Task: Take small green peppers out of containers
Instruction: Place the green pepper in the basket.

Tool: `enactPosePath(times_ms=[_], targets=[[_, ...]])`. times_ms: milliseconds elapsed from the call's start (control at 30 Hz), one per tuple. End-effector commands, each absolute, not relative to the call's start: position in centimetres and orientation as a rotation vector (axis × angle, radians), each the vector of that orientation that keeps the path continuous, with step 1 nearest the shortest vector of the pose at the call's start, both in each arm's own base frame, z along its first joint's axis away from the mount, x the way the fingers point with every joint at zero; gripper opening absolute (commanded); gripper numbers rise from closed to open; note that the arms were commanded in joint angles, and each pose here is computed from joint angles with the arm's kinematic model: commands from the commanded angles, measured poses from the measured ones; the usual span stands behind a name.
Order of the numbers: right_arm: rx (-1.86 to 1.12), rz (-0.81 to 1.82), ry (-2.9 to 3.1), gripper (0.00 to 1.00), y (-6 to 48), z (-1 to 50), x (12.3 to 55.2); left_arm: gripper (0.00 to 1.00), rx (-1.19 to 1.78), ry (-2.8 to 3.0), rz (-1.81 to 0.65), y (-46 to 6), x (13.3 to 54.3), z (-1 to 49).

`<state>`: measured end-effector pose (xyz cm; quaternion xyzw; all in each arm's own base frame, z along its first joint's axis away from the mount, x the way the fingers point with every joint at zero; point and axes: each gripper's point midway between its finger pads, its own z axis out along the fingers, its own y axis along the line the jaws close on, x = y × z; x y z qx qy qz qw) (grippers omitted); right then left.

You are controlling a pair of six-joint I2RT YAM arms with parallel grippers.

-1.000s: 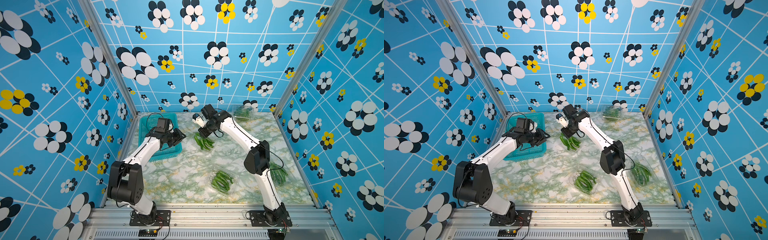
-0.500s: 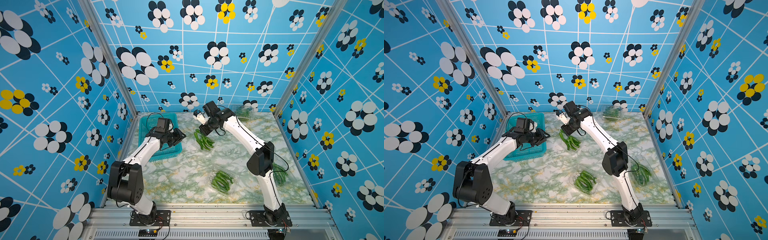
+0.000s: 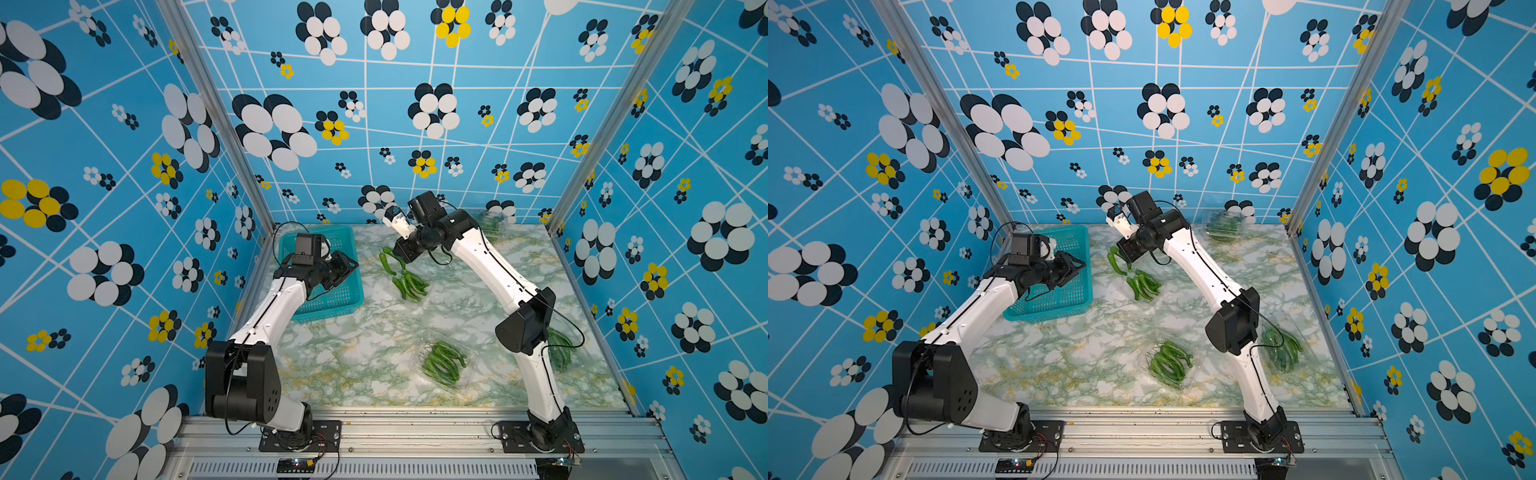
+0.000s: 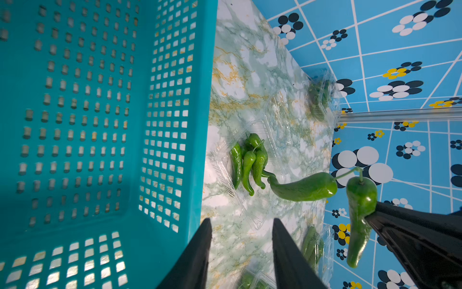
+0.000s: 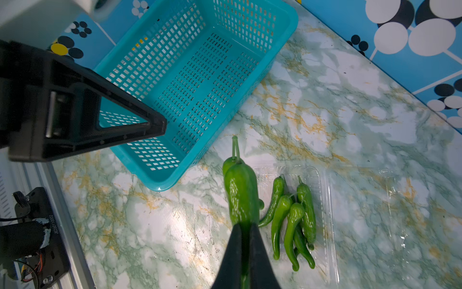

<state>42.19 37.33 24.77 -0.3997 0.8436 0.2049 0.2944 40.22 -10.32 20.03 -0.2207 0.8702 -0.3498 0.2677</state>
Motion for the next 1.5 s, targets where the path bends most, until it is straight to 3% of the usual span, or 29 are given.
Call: enactPosePath(times_ms=[0,367,633,900,1000,1133,1300,1467], targets=[[-1.076,0.66,2.137,0.0,39.7,28.7,40.3,0.42,-0.66,2.34,-0.896,-7.5,38.5,20.0],[-1.153,0.839,2.034,0.0,47.0,29.0,37.3,0.48,-0.859,2.227,-0.841,-0.9,34.0,19.7],[-1.218,0.907,2.04,0.0,52.5,23.5,35.8,0.48,-0.871,2.202,-0.858,-0.6,31.9,19.7],[-1.182,0.886,2.054,0.0,54.6,19.7,37.2,0.48,-0.868,2.203,-0.889,-0.9,30.3,19.4],[-1.172,0.844,2.058,0.13,54.6,19.2,37.8,0.48,-0.866,2.21,-0.888,-1.0,30.0,19.2],[-1.173,0.79,2.046,0.41,54.2,19.2,38.5,0.49,-0.864,2.212,-0.89,-1.1,29.9,19.1],[-1.163,0.77,2.016,0.54,53.7,20.5,39.1,0.5,-0.855,2.221,-0.887,-1.2,30.0,19.3],[-1.15,0.762,2.011,0.59,53.0,20.9,40.0,0.5,-0.838,2.243,-0.865,-1.8,30.2,19.4]])
